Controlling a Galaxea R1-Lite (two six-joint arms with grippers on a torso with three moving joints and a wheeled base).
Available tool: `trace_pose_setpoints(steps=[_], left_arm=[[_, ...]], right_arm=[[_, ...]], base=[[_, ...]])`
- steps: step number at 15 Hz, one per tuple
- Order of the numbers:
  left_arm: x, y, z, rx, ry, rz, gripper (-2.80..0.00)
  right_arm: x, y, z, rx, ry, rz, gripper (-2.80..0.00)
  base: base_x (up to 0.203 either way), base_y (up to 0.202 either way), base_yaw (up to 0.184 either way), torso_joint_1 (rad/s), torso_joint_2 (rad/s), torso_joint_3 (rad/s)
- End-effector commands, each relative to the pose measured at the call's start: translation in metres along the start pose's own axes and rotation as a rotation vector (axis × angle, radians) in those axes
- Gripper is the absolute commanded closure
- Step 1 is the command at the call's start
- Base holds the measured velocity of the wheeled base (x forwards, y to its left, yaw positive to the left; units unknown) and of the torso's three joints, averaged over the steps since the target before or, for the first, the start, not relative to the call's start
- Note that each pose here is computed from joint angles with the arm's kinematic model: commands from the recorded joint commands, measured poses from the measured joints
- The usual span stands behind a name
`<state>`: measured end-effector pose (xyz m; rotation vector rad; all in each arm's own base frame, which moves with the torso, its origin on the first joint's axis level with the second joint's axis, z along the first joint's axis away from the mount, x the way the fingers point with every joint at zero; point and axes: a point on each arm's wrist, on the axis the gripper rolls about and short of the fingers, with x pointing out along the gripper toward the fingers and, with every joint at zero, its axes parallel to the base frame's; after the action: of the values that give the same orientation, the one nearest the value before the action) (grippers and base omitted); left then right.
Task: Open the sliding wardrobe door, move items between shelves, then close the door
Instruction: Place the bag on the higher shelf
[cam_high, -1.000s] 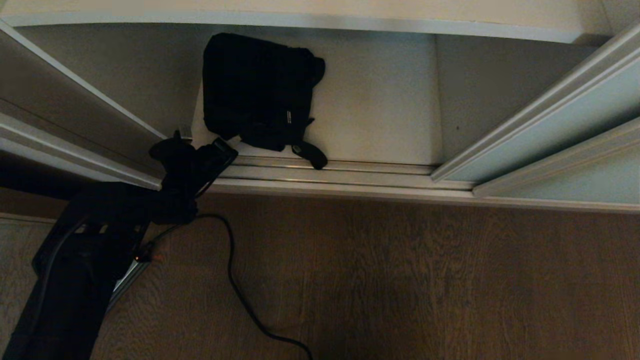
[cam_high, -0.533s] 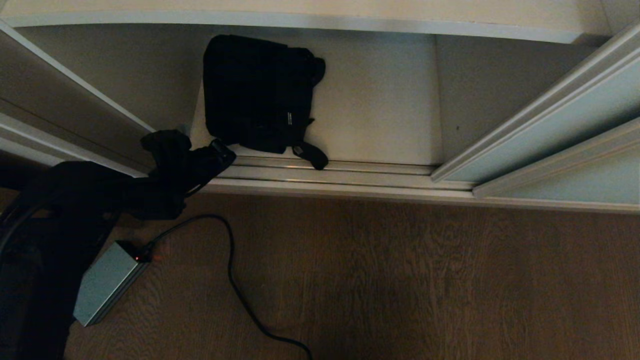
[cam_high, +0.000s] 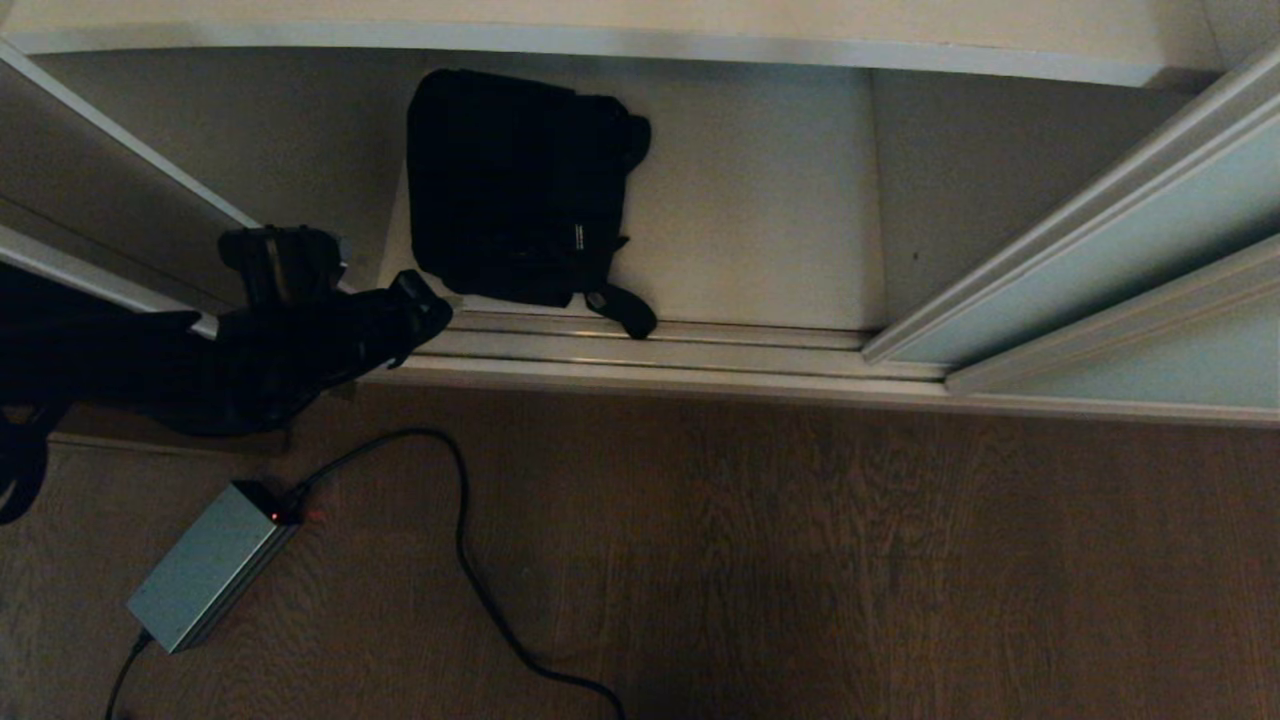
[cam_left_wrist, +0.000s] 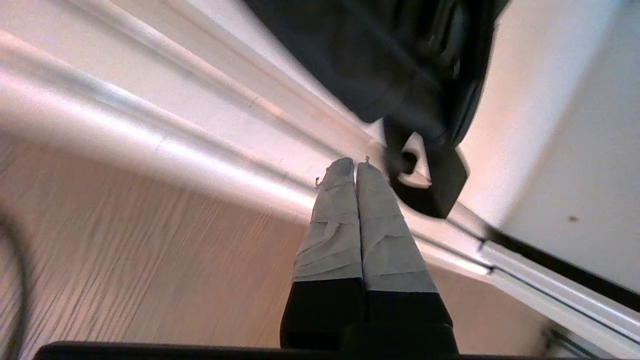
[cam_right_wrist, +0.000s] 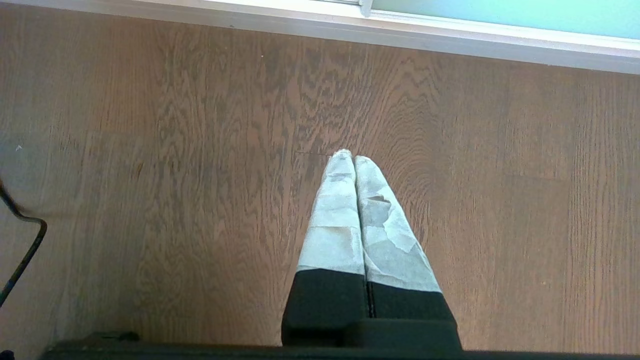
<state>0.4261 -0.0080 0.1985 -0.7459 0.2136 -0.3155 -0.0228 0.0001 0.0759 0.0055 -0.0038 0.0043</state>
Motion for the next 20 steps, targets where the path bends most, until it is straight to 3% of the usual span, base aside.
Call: trace_pose_setpoints(steps=[1, 4, 8, 9, 11, 20], left_arm=[[-0.015, -0.016, 0.005, 0.004, -0.049, 0.03, 0.0], [0.001, -0.005, 0.004, 0.006, -0.074, 0.054, 0.0], [0.043, 0.02, 0.0, 0.025, -0.115, 0.021, 0.0], [0.051, 0.025, -0.001, 0.03, -0.126, 0.013, -2.8], [0.06, 0.034, -0.006, 0.025, -0.12, 0.015, -2.8], [0.099, 0.073, 0.005, 0.011, -0.219, -0.022, -2.8]], right_arm=[[0.0, 0.0, 0.0, 0.001, -0.002, 0.0, 0.0], [0.0, 0.0, 0.0, 0.001, -0.003, 0.0, 0.0], [0.0, 0.0, 0.0, 0.001, -0.003, 0.002, 0.0], [0.0, 0.0, 0.0, 0.001, -0.003, 0.0, 0.0], [0.0, 0.0, 0.0, 0.001, -0.004, 0.0, 0.0], [0.0, 0.0, 0.0, 0.001, -0.004, 0.001, 0.0]], base=[[0.0, 0.0, 0.0, 0.0, 0.0, 0.0], [0.0, 0.0, 0.0, 0.0, 0.0, 0.0], [0.0, 0.0, 0.0, 0.0, 0.0, 0.0], [0.0, 0.0, 0.0, 0.0, 0.0, 0.0], [0.0, 0.0, 0.0, 0.0, 0.0, 0.0], [0.0, 0.0, 0.0, 0.0, 0.0, 0.0]])
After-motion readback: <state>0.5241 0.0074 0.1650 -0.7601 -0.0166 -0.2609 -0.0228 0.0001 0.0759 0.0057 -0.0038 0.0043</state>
